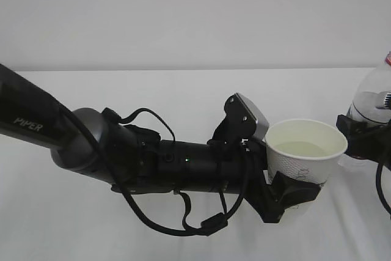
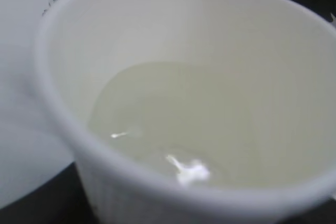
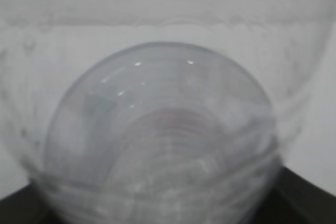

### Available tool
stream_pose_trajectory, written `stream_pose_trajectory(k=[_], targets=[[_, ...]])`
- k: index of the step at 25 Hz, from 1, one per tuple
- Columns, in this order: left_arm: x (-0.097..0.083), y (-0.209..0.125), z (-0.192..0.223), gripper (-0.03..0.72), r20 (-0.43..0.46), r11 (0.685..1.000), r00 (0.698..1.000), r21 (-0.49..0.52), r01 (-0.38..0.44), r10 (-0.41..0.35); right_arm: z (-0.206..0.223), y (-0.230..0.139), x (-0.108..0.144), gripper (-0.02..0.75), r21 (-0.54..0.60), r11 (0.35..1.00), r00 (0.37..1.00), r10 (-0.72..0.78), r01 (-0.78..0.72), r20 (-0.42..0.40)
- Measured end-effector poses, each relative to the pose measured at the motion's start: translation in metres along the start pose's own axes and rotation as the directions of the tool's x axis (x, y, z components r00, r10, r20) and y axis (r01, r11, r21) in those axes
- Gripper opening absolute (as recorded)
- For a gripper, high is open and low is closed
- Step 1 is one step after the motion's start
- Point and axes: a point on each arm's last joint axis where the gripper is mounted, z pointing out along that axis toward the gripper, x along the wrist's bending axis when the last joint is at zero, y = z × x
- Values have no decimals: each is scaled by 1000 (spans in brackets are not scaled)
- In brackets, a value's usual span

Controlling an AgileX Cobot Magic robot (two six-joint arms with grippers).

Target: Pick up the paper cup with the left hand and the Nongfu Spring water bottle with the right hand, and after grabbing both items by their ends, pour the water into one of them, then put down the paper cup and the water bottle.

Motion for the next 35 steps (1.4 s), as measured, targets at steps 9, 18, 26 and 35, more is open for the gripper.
stream_pose_trajectory(k=[9, 18, 26, 35], targets=[[0, 0, 0, 502, 0, 1000, 1000, 0, 0, 0, 0, 1, 0, 585, -13, 1000, 1000, 0, 0, 0], [0, 0, 0, 501, 0, 1000, 1000, 0, 0, 0, 1, 3, 2, 635, -25, 1000, 1000, -10, 9, -17], [1, -2, 0, 501, -15, 1000, 1000, 19, 0, 0, -3, 2, 3, 661, -45, 999, 999, -15, 14, -28], [1, -2, 0, 501, -15, 1000, 1000, 19, 0, 0, -26, -19, 2, 661, 45, 999, 999, -14, 15, -28]])
